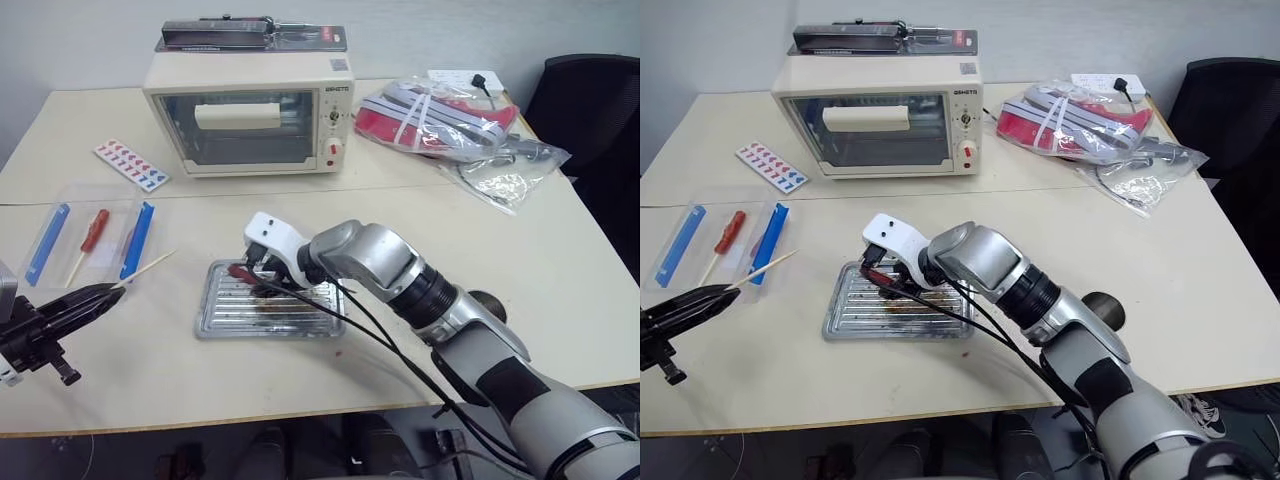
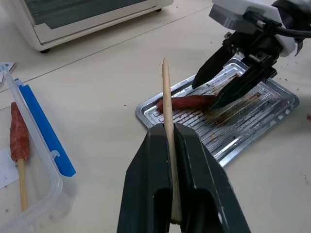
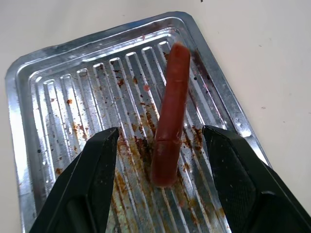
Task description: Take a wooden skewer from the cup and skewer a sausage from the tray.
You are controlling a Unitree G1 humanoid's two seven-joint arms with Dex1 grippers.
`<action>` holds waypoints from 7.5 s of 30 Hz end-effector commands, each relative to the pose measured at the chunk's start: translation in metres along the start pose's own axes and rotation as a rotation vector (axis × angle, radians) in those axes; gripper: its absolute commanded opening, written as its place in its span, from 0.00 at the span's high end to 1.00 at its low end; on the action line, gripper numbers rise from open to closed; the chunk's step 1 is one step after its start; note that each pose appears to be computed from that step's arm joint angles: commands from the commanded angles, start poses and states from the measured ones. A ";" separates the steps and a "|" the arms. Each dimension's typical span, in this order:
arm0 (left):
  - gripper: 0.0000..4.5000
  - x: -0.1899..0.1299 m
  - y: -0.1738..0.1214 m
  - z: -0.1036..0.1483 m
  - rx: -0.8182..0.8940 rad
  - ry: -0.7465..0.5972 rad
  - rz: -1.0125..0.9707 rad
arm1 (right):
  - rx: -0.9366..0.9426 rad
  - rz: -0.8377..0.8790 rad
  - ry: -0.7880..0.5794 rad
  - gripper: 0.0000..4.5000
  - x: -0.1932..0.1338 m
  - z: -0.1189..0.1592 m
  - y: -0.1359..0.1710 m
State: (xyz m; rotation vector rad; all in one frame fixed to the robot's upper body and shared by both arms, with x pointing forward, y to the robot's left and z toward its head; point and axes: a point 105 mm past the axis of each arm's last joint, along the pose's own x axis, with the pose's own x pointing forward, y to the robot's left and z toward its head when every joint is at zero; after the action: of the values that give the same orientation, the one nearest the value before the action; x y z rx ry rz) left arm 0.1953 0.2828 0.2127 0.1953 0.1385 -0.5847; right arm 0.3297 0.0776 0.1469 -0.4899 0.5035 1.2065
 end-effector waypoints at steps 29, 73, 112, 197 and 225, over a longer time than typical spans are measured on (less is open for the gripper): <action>1.00 0.012 0.000 0.007 0.028 -0.041 -0.058 | -0.059 0.018 -0.052 0.77 -0.006 0.007 -0.005; 1.00 0.023 0.003 0.012 0.039 -0.060 -0.091 | -0.063 0.064 -0.088 0.92 -0.013 0.012 -0.005; 1.00 0.107 -0.068 0.061 0.162 -0.056 -0.903 | -0.249 0.187 -0.016 0.92 -0.226 -0.022 0.011; 1.00 0.012 0.106 -0.020 -0.042 -0.112 0.650 | -0.166 -0.068 -0.559 0.01 -0.226 0.018 -0.010; 0.44 -0.079 0.067 0.022 -0.055 -0.111 0.552 | -0.157 -0.051 -0.564 0.00 -0.238 0.023 -0.020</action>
State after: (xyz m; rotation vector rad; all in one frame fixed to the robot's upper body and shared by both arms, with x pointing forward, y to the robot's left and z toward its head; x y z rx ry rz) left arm 0.1833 0.3753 0.2419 0.1088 0.0239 -0.0345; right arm 0.2925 -0.0901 0.2968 -0.2566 -0.0353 1.2496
